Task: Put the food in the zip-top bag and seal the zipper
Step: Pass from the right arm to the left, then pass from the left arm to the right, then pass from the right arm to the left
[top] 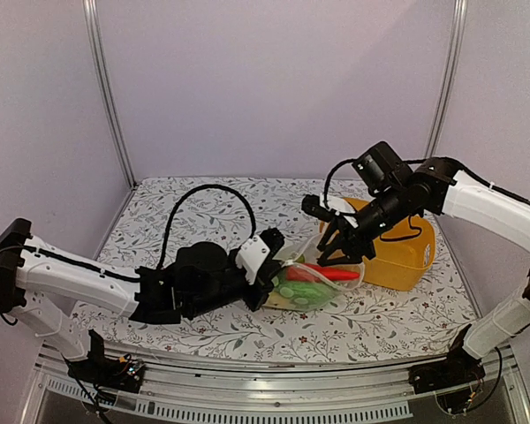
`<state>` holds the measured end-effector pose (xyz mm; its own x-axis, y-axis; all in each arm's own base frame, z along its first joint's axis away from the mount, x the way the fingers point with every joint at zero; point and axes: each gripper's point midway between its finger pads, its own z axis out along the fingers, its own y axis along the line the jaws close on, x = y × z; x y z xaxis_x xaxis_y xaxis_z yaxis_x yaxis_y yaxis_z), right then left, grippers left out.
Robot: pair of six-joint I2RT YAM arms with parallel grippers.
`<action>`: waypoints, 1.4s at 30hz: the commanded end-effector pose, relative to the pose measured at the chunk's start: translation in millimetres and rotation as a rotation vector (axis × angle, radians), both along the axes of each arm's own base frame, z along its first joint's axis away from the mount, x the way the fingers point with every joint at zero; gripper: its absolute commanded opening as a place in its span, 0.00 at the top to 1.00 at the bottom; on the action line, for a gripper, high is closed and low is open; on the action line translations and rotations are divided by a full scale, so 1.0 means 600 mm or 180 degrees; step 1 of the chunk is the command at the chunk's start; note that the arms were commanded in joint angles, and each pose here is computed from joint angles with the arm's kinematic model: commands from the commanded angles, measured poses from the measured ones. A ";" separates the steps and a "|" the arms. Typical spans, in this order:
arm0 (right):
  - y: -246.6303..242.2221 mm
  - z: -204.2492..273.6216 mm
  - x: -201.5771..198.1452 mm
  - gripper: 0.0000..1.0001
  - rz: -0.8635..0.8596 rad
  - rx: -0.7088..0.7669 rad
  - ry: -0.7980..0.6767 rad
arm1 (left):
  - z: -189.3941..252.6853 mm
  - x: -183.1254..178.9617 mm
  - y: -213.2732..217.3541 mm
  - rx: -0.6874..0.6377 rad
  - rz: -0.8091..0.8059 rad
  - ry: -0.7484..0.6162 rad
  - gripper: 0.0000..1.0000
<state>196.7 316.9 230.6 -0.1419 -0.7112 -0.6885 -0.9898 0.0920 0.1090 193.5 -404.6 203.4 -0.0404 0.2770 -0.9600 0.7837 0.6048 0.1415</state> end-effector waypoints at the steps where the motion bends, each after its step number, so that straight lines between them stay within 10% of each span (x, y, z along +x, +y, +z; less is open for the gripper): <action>1: 0.014 -0.023 -0.024 0.60 0.0184 -0.0075 0.0083 | 0.034 0.004 -0.002 -0.0236 0.0027 0.0198 1.00; 9: 0.046 -0.034 -0.036 0.61 0.0266 -0.0032 0.0112 | 0.045 0.003 -0.010 -0.0309 0.0015 0.0272 1.00; 17: 0.065 -0.020 -0.022 0.99 0.0241 0.0085 0.0065 | 0.050 0.000 -0.016 -0.0265 -0.0055 0.0253 0.95; 24: 0.060 -0.004 -0.031 1.00 0.0305 0.0131 0.0056 | 0.042 0.004 -0.017 -0.0171 -0.0030 0.0200 0.77; 42: 0.052 0.043 -0.009 0.96 0.0204 0.0196 -0.0390 | 0.066 -0.004 -0.026 -0.0206 -0.0173 0.0146 1.00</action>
<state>184.5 347.1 216.4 -0.0998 -0.7235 -0.6830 -0.9930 0.0291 0.1142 190.2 -421.1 217.5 -0.0846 0.2704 -0.9590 0.8160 0.5712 0.0891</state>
